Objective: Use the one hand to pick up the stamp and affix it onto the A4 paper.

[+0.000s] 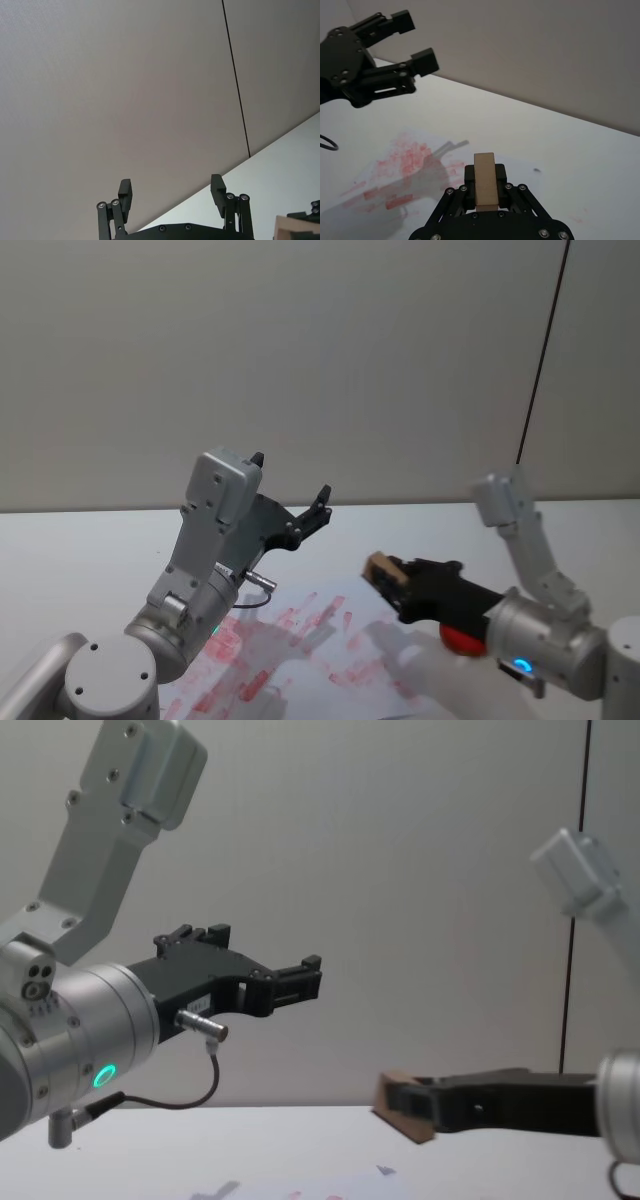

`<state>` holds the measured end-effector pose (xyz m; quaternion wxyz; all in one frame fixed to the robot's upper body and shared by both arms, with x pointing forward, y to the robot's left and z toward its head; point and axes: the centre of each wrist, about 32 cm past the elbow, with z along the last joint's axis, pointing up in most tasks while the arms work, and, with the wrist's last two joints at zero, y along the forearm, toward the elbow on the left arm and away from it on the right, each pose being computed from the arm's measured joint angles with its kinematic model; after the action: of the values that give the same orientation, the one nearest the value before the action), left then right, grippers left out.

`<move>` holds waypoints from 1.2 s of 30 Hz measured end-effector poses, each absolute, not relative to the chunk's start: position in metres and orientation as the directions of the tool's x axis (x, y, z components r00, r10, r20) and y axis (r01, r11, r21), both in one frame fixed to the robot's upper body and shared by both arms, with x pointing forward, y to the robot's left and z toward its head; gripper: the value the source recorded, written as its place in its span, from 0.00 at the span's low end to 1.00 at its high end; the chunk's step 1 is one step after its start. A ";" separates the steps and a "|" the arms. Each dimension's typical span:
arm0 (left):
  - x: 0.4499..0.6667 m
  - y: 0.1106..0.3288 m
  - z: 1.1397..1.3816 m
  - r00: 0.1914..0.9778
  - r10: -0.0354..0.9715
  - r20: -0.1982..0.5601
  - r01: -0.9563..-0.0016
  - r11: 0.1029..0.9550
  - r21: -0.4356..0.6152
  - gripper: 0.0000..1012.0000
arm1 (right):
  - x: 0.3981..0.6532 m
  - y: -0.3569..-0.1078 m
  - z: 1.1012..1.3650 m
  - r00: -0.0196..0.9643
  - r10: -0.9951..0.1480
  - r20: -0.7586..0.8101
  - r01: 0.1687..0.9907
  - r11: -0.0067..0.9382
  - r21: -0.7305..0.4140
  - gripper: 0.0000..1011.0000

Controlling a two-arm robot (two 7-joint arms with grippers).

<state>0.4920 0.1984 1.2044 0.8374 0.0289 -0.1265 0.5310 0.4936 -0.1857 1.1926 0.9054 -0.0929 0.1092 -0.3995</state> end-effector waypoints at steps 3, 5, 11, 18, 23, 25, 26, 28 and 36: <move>0.492 0.198 1.204 0.404 0.882 0.242 -0.897 0.434 -0.086 0.99 | 0.493 -0.198 1.191 0.636 -0.764 -0.107 0.721 0.638 -0.272 0.22; 0.492 0.198 1.204 0.404 0.882 0.243 -0.897 0.434 -0.086 0.99 | 0.493 -0.199 1.190 0.633 -0.767 -0.103 0.724 0.634 -0.274 0.22; 0.492 0.198 1.204 0.404 0.882 0.242 -0.897 0.434 -0.086 0.99 | 0.494 -0.214 1.184 0.598 -0.798 -0.070 0.753 0.590 -0.291 0.22; 0.492 0.198 1.204 0.404 0.882 0.242 -0.897 0.434 -0.086 0.99 | 0.496 -0.223 1.176 0.569 -0.821 -0.039 0.777 0.552 -0.303 0.22; 0.492 0.198 1.204 0.404 0.882 0.242 -0.897 0.434 -0.086 0.99 | 0.495 -0.226 1.172 0.562 -0.826 -0.031 0.779 0.542 -0.315 0.22; 0.492 0.198 1.204 0.404 0.882 0.242 -0.897 0.434 -0.086 0.99 | 0.494 -0.227 1.170 0.560 -0.828 -0.029 0.779 0.538 -0.323 0.22; 0.492 0.198 1.204 0.404 0.882 0.242 -0.897 0.434 -0.086 0.99 | 0.494 -0.228 1.169 0.559 -0.829 -0.027 0.779 0.536 -0.325 0.22; 0.492 0.198 1.204 0.404 0.882 0.242 -0.897 0.434 -0.086 0.99 | 0.493 -0.229 1.167 0.556 -0.831 -0.024 0.778 0.531 -0.335 0.22; 0.492 0.198 1.204 0.404 0.882 0.242 -0.897 0.434 -0.086 0.99 | 0.489 -0.236 1.159 0.544 -0.839 -0.013 0.778 0.509 -0.368 0.22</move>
<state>0.4920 0.1984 1.2044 0.8374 0.0289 -0.1264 0.5311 0.4891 -0.2357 1.1591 0.8635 -0.1616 0.0949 -0.4682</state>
